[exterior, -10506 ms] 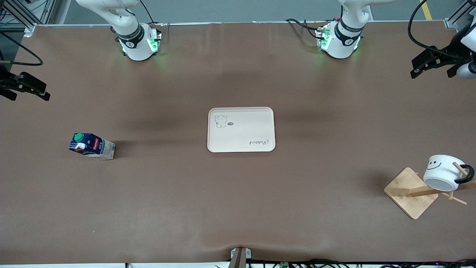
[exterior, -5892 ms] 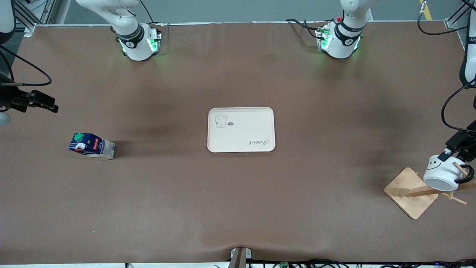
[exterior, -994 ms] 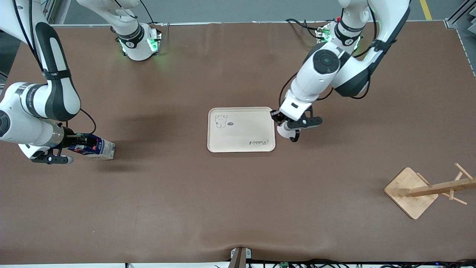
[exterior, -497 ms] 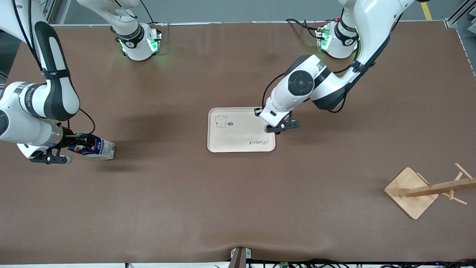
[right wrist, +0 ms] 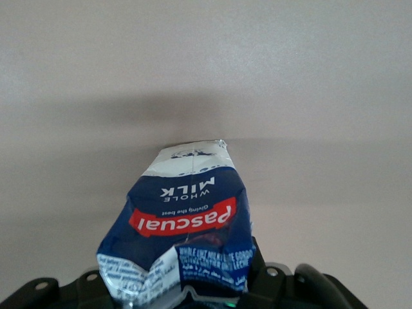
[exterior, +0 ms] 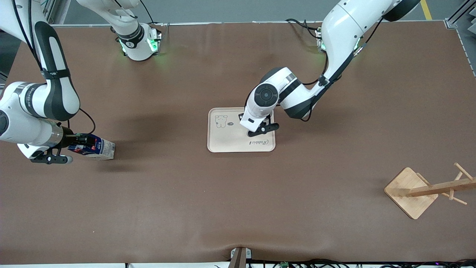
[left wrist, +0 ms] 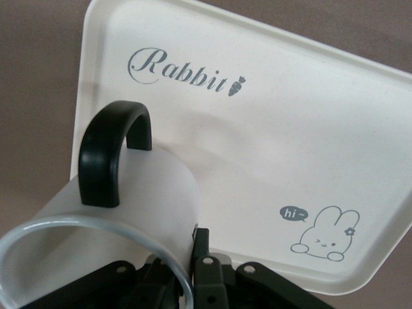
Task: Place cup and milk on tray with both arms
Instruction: 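Lower the mug onto the tray while the right gripper carries the milk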
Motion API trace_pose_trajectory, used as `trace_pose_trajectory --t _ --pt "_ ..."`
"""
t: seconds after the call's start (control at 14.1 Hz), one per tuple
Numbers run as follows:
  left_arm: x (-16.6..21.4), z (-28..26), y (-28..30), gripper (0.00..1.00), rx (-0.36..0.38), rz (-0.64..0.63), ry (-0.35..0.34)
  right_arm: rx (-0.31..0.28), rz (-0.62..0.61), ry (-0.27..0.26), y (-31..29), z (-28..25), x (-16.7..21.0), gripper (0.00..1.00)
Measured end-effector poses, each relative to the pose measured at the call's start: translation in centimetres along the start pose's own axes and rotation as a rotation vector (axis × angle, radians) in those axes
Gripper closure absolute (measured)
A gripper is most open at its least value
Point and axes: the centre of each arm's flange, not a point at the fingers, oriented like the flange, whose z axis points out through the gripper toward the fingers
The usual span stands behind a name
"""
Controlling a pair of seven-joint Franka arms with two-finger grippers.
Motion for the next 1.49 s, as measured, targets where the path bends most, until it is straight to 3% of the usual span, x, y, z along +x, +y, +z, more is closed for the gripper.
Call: trace_pose_trajectory --t 0.28,0.92,1.21,1.49 --pt "1.0 1.2 -0.5 0.93 0.035 -0.018 -0.034 0.006 -0.023 -0.045 -0.6 -1.1 0.0 0.31" --pt "0.1 2.5 -0.1 0.93 0.072 -0.021 -0.061 0.004 -0.088 -0.14 -6.7 -11.0 0.5 0.31" --pt "-0.8 3.2 0.4 0.93 0.082 -0.024 -0.066 -0.006 -0.055 -0.144 -11.4 -13.1 0.2 0.31" --pt "-0.2 3.3 0.0 0.93 0.086 -0.035 -0.062 0.044 0.006 -0.15 -17.1 -13.3 -0.5 0.31"
